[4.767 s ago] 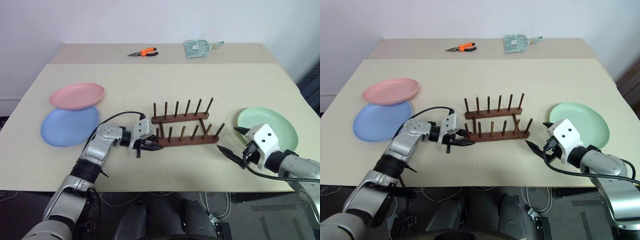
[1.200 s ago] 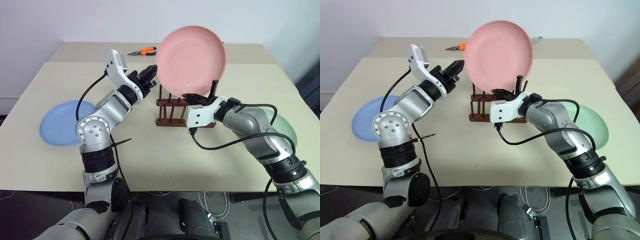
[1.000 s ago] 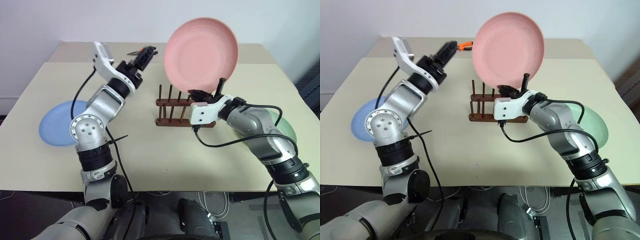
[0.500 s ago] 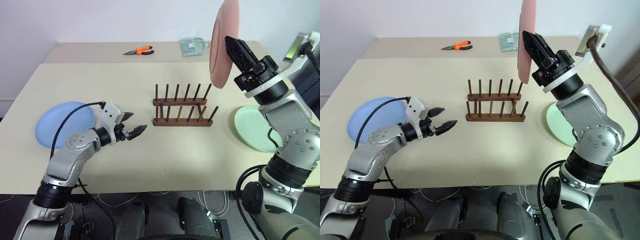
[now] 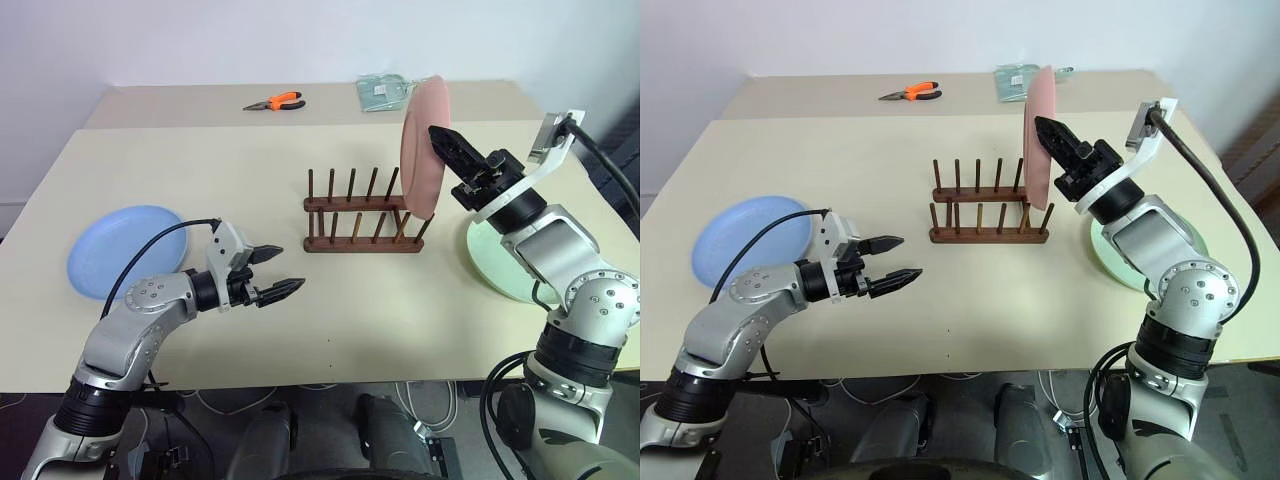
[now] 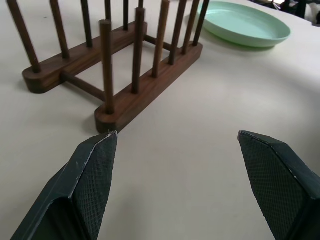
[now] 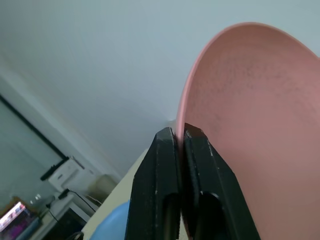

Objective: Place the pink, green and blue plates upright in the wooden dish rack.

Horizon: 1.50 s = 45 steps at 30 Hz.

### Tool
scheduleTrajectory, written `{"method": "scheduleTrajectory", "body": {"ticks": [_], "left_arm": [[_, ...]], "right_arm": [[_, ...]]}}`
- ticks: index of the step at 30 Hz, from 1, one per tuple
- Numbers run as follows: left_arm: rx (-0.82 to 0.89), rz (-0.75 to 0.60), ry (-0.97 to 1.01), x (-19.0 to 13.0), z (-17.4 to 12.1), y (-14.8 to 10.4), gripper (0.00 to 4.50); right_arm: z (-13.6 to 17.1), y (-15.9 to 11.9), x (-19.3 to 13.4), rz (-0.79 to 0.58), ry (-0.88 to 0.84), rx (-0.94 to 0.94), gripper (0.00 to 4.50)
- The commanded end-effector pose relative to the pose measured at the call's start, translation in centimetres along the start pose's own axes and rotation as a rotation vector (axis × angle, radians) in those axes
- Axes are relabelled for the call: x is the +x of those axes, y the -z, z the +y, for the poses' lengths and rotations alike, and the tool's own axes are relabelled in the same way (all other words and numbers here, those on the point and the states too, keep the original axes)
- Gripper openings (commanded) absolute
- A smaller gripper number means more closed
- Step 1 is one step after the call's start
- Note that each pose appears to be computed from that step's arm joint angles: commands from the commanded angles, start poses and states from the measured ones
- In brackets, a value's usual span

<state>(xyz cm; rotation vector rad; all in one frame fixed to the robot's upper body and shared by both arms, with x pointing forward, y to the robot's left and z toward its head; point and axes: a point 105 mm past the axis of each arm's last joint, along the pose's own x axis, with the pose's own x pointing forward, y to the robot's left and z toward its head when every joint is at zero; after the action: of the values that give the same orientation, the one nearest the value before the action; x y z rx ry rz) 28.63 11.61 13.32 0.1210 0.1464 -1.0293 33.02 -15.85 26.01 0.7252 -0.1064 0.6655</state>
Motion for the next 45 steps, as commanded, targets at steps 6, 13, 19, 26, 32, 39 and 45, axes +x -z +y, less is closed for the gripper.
{"method": "scheduleTrajectory", "body": {"ticks": [6, 13, 19, 26, 32, 39, 45], "left_arm": [[0.023, -0.05, 0.088, 1.5, -2.3, -1.5, 4.02], [0.023, -0.051, 0.175, 3.3, -4.1, -1.2, 4.02], [0.05, -0.03, 0.242, 4.3, -4.8, -0.7, 4.02], [0.078, -0.029, 0.261, 4.8, -4.6, -1.0, 4.02], [0.085, -0.025, 0.249, 4.5, -4.5, -0.8, 4.02], [0.091, -0.022, 0.215, 4.3, -4.0, -0.7, 4.02], [0.113, -0.024, 0.11, 3.8, -1.7, -0.6, 4.02]], "right_arm": [[0.0, -3.3, -0.7, -0.023, 0.069, -0.381, 3.31], [-3.5, -7.4, -7.3, -0.043, 0.301, -0.616, 3.31], [-8.0, 1.4, -12.1, 0.524, 0.389, -0.906, 3.31], [-14.3, 4.4, -14.9, 0.781, 0.582, -1.101, 2.81], [-15.2, 3.2, -14.7, 0.751, 0.625, -1.136, 0.03], [-10.0, -3.6, -9.8, 0.303, 0.544, -1.179, 0.03], [1.8, -10.7, -3.9, -0.225, 0.192, -0.962, 0.03]]}}
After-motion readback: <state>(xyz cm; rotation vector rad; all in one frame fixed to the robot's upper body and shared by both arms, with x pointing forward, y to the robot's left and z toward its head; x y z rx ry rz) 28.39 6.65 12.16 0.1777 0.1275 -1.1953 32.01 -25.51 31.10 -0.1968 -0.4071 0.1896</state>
